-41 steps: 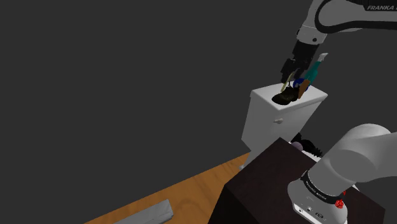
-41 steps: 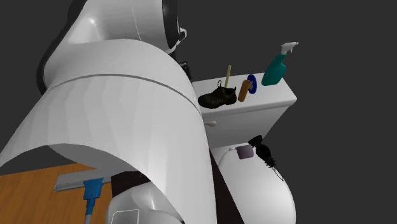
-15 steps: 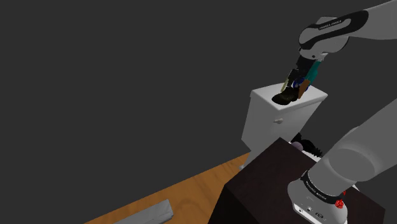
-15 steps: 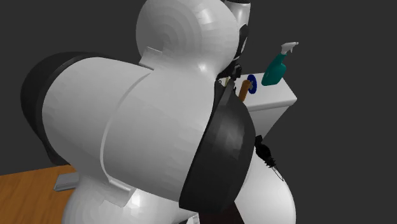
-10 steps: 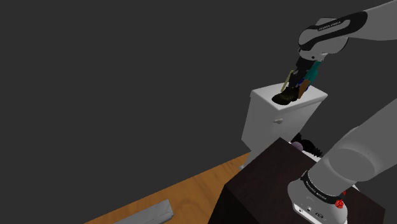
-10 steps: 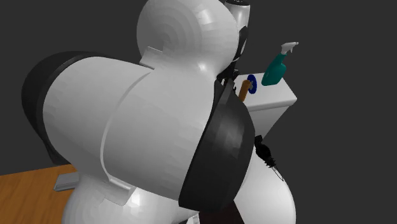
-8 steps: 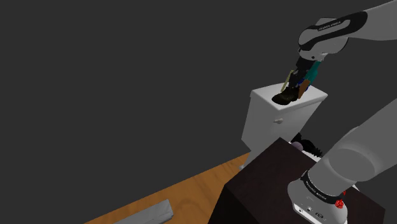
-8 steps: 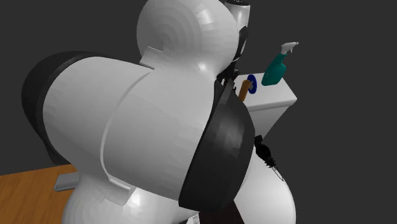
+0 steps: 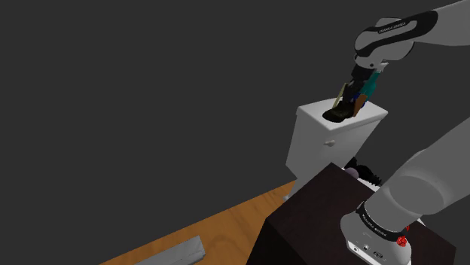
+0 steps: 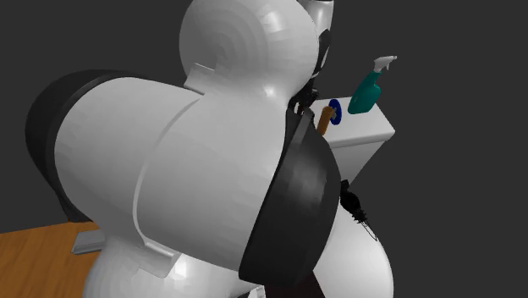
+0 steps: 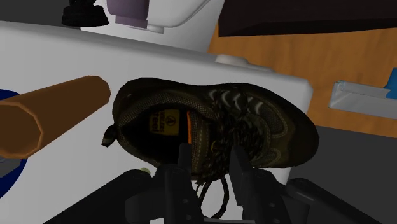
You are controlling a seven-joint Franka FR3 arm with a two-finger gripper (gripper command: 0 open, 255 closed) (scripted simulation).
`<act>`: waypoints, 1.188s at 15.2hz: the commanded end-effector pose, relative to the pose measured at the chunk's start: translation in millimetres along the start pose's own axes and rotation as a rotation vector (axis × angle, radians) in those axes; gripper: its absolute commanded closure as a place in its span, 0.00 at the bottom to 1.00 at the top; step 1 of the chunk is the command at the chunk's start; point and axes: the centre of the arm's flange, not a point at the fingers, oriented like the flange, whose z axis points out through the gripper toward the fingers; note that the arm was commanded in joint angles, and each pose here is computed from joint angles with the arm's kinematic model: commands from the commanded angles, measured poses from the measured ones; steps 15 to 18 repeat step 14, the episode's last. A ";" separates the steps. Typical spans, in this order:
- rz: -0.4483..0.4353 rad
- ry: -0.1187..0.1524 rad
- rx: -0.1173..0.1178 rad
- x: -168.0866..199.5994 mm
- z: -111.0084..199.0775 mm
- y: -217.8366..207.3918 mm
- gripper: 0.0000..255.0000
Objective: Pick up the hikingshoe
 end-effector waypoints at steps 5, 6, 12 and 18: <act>0.000 0.000 0.000 -0.6 -31.2 -0.6 1.00; 0.000 0.000 0.000 -0.6 -36.5 -0.7 1.00; 0.000 0.000 0.000 -0.6 -68.1 -1.3 1.00; 0.000 0.000 0.000 -0.6 -68.9 -1.4 1.00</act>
